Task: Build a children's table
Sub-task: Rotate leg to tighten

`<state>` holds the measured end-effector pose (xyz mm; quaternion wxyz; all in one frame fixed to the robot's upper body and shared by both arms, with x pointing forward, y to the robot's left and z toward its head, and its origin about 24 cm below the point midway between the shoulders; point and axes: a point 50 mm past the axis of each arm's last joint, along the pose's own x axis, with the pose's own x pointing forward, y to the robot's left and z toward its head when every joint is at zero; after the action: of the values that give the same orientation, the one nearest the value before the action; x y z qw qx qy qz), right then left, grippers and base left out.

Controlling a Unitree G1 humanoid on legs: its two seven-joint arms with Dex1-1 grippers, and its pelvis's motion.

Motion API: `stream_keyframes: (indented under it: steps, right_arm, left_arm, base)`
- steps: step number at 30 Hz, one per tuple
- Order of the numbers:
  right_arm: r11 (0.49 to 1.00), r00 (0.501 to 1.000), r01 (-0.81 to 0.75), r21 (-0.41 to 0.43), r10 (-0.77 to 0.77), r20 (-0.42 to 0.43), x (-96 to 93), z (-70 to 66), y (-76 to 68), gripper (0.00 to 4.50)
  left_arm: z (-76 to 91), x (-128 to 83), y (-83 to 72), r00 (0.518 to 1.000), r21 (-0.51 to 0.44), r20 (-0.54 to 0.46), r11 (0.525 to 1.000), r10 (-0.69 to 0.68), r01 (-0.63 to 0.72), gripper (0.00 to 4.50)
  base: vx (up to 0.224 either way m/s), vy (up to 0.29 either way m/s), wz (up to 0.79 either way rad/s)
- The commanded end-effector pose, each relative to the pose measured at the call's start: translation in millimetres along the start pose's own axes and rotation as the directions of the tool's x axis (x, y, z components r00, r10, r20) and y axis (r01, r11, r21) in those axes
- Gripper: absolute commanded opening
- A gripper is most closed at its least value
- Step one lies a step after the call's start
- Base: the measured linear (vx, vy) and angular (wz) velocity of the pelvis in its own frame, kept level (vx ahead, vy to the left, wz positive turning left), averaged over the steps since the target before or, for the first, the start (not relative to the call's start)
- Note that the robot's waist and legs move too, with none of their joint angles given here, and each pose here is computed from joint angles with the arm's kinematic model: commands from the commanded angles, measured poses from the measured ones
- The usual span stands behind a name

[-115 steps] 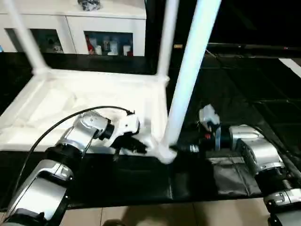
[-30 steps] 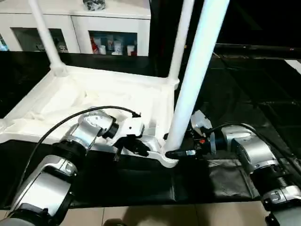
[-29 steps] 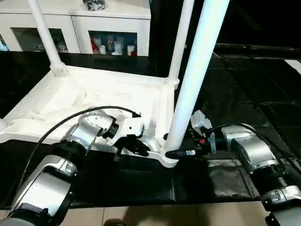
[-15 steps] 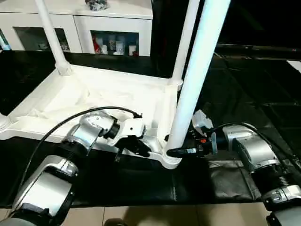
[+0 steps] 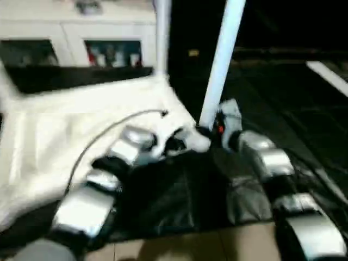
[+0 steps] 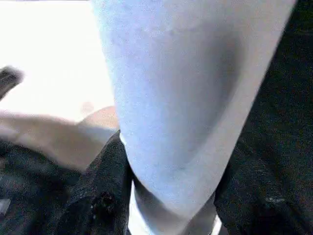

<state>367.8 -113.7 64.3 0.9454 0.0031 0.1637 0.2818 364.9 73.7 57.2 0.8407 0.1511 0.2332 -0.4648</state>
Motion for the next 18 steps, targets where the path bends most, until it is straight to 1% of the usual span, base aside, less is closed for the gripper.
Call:
stream_keyframes:
  steps: [1,2,3,4,6,7,8,9,11,12,13,14,15,16,17,18]
  right_arm:
    - [0.996,0.994,-0.09,0.003,0.09,-0.067,20.7,-13.0,40.7,1.96]
    - [0.996,0.994,-0.091,-0.016,0.09,-0.054,23.0,-10.5,43.5,1.96]
    - [0.995,0.994,-0.099,-0.024,0.098,-0.044,24.3,-9.0,45.5,2.3]
    - [0.992,0.992,-0.121,-0.022,0.12,-0.025,24.9,-7.0,47.9,2.64]
    - [0.989,0.99,-0.144,-0.02,0.144,-0.014,24.7,-6.3,49.5,2.63]
    - [0.987,0.987,-0.158,-0.021,0.158,-0.007,23.9,-6.8,49.3,2.84]
    - [0.985,0.985,-0.17,-0.024,0.17,-0.001,22.5,-7.5,48.6,2.84]
    - [0.983,0.984,-0.179,-0.026,0.179,0.002,20.7,-8.5,46.8,3.0]
    - [0.983,0.984,-0.179,-0.029,0.179,0.003,17.1,-11.0,41.2,3.16]
    - [0.983,0.984,-0.179,-0.029,0.179,0.003,17.1,-11.0,41.2,3.22]
    - [0.98,0.981,-0.191,-0.049,0.192,0.015,9.6,-13.7,31.4,3.22]
    - [0.974,0.975,-0.219,-0.055,0.221,0.028,3.3,-14.5,25.3,3.46]
    - [0.969,0.969,-0.241,-0.06,0.243,0.037,-1.1,-14.7,21.8,3.55]
    - [0.949,0.95,-0.303,-0.083,0.308,0.05,-10.5,-14.9,16.8,3.55]
    - [0.938,0.939,-0.334,-0.094,0.339,0.05,-15.3,-15.1,14.5,3.74]
    - [0.93,0.932,-0.354,-0.101,0.36,0.049,-18.5,-15.3,13.0,3.74]
  left_arm:
    - [35.4,13,-10.3,0.992,0.001,0.12,1.0,0.025,-0.025,0.0]
    - [36.5,14,-11.0,0.992,0.0,0.12,0.999,0.032,-0.032,0.0]
    - [37.3,15,-11.2,0.992,0.002,0.12,0.999,0.035,-0.035,0.0]
    - [36.8,13,-9.8,0.993,0.03,0.113,0.999,0.036,-0.04,0.0]
    - [35.1,11,-7.5,0.994,0.053,0.103,0.998,0.039,-0.045,0.0]
    - [33.4,9,-5.3,0.995,0.073,0.095,0.996,0.042,-0.049,0.0]
    - [31.8,7,-3.3,0.995,0.091,0.091,0.995,0.041,-0.049,0.0]
    - [30.0,5,-1.6,0.996,0.105,0.084,0.993,0.038,-0.046,0.0]
    - [27.3,1,1.2,0.996,0.142,0.08,0.989,0.028,-0.04,0.0]
    - [27.3,1,1.2,0.996,0.142,0.08,0.989,0.028,-0.04,0.0]
    - [22.0,-6,5.9,0.997,0.173,0.071,0.985,0.016,-0.028,0.0]
    - [18.2,-10,8.3,0.998,0.19,0.065,0.982,-0.006,-0.006,0.0]
    - [15.8,-13,9.8,0.998,0.199,0.06,0.98,-0.022,0.01,0.0]
    - [11.1,-19,11.7,0.997,0.22,0.046,0.974,-0.061,0.049,0.0]
    - [9.3,-22,11.5,0.995,0.241,0.041,0.967,-0.091,0.079,0.0]
    - [8.1,-24,11.1,0.993,0.256,0.037,0.961,-0.113,0.1,0.0]
  base:
    - [0.0,0.0,0.0]
    - [0.0,0.0,0.0]
    - [0.0,0.0,0.0]
    - [0.0,0.0,0.0]
    - [0.0,0.0,0.0]
    - [0.0,0.0,0.0]
    - [0.0,0.0,0.0]
    - [0.0,0.0,0.0]
    - [0.0,0.0,0.0]
    - [0.0,0.0,0.0]
    - [0.0,0.0,0.0]
    - [0.0,0.0,0.0]
    - [0.0,0.0,0.0]
    - [0.0,0.0,0.0]
    - [0.0,0.0,0.0]
    - [0.0,0.0,0.0]
